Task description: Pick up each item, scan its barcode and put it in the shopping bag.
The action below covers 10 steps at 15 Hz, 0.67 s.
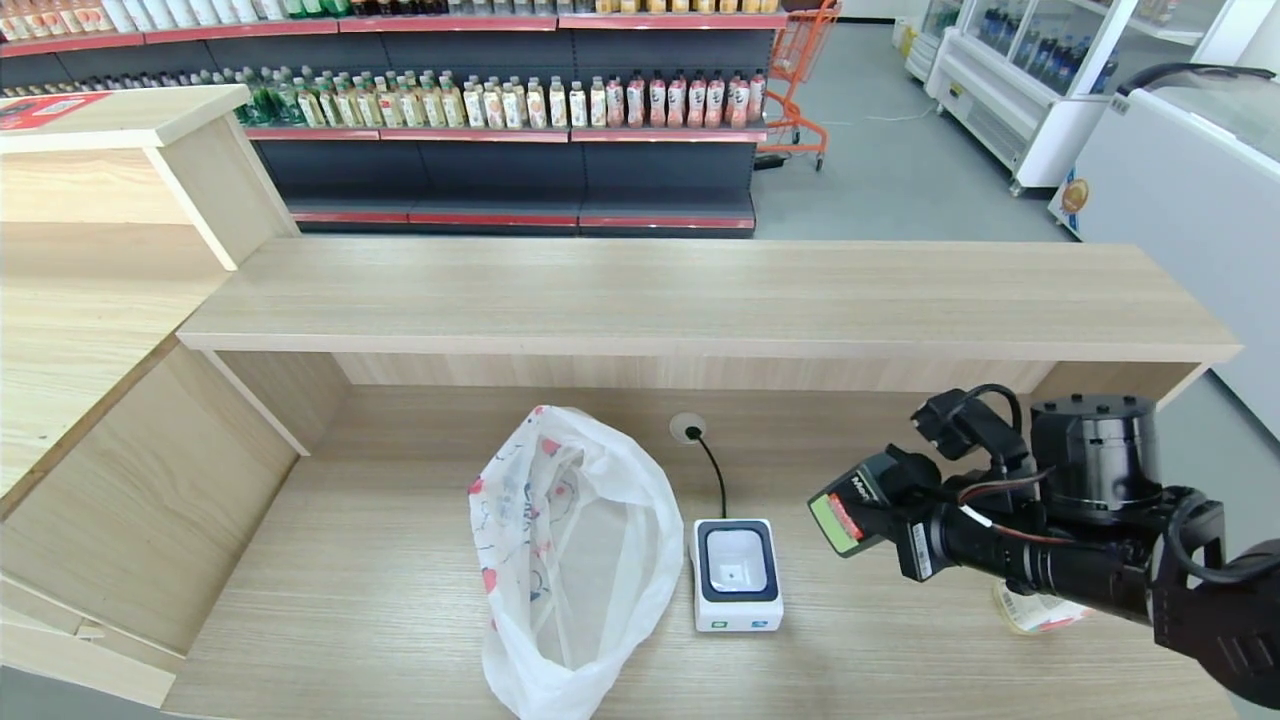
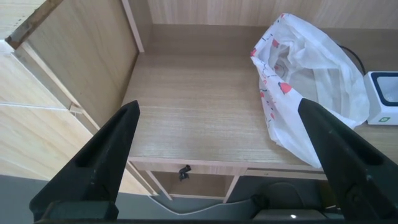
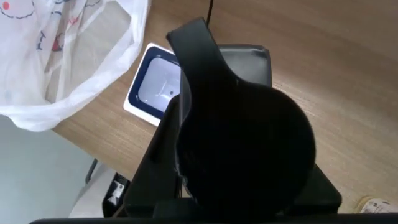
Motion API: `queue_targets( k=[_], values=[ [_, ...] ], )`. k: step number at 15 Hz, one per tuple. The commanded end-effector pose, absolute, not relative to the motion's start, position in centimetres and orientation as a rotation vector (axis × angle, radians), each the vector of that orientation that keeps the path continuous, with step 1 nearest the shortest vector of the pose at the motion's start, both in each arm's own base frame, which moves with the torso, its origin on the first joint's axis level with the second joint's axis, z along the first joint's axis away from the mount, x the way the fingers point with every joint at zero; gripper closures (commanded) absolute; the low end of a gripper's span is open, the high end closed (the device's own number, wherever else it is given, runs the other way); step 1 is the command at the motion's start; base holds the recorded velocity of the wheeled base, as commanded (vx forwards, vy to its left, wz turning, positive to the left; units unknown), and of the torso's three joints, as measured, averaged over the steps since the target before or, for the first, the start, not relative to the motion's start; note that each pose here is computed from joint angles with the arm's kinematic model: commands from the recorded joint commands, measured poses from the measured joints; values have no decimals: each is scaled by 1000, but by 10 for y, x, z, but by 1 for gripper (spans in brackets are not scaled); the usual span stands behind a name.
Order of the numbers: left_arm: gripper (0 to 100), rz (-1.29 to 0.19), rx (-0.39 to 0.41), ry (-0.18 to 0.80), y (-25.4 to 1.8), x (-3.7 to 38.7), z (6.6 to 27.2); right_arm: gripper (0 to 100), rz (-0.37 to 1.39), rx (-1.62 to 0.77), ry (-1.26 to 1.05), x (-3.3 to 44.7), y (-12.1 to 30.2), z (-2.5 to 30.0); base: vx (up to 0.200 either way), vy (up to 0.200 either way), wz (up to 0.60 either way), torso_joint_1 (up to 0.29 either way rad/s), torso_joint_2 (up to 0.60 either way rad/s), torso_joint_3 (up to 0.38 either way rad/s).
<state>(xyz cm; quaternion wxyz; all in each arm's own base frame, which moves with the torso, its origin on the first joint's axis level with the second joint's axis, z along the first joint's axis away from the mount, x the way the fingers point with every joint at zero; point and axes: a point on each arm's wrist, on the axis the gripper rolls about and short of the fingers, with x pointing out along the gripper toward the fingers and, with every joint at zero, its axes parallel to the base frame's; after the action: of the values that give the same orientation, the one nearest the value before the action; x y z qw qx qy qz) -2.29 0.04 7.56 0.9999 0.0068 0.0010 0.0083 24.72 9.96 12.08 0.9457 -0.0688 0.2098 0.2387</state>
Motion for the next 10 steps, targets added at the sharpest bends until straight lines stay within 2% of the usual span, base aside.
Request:
queue_targets(
  k=[1, 4, 10],
  values=[
    [0, 17, 14, 2, 0, -23, 76, 100, 492, -115, 419, 241, 100, 125, 0, 0, 0, 0, 0, 0],
    [0, 17, 17, 2, 0, -23, 76, 100, 496, -93, 423, 242, 103, 125, 0, 0, 0, 0, 0, 0],
    [0, 17, 17, 2, 0, -23, 76, 100, 625, -100, 415, 242, 123, 126, 0, 200, 0, 2, 3, 2]
  ],
)
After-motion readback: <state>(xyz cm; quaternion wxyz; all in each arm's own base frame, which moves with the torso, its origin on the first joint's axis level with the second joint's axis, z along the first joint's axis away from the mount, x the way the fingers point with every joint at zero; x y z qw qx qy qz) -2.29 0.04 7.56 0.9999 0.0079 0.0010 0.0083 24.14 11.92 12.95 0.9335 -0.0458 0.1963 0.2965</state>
